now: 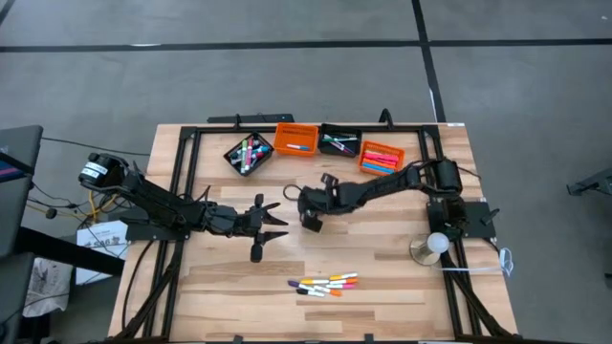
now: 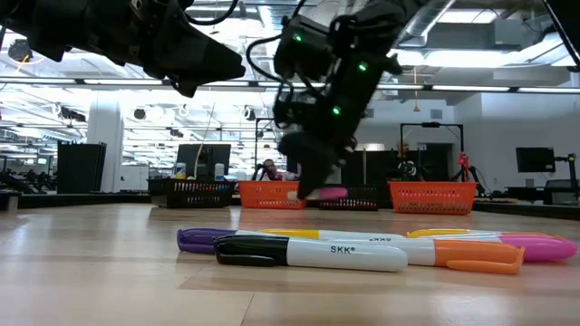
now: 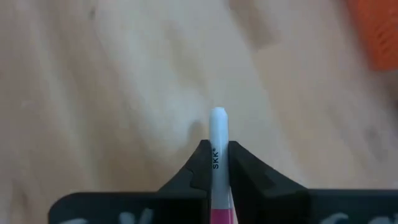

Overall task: Pick & Place Markers
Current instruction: Put the small pink highlighter into the left orange bin

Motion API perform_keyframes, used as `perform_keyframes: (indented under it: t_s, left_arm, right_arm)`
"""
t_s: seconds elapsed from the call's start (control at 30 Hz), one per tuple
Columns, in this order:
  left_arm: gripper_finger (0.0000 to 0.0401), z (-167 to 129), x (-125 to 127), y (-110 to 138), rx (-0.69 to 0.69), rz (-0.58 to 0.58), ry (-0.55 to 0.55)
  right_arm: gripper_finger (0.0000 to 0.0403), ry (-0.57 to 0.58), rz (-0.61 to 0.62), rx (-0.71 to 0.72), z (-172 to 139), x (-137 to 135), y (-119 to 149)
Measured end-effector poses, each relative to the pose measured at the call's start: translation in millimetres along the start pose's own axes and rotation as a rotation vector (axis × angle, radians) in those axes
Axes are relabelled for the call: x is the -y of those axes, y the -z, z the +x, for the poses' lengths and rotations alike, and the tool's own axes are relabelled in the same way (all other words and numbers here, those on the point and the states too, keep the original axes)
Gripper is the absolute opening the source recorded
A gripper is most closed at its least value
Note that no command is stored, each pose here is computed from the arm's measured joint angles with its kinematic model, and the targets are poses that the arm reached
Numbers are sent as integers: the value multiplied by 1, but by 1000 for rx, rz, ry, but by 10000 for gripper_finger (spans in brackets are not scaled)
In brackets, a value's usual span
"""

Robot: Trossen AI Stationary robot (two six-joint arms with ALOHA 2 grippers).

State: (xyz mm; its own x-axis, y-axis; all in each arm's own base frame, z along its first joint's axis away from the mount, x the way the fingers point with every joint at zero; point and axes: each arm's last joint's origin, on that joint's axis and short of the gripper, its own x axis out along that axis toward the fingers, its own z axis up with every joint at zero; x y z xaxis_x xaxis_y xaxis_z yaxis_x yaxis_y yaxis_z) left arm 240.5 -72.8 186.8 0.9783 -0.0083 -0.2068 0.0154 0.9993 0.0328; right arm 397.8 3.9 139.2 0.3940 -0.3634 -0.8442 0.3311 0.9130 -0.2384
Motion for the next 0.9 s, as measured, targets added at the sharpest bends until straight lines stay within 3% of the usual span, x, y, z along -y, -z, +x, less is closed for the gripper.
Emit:
perform_keyframes:
  t_s: [0.33, 0.63, 0.9]
  left_arm:
    - [115, 0, 0, 3, -34, -12, -2]
    - [115, 0, 0, 6, -61, -55, -4]
    - [115, 0, 0, 6, -61, -55, -4]
  right_arm:
    - [27, -19, -52, -20, -6, 71, -49]
    - [25, -112, -53, 125, -23, 157, -93]
    - [28, -185, 26, 251, -24, 221, -100]
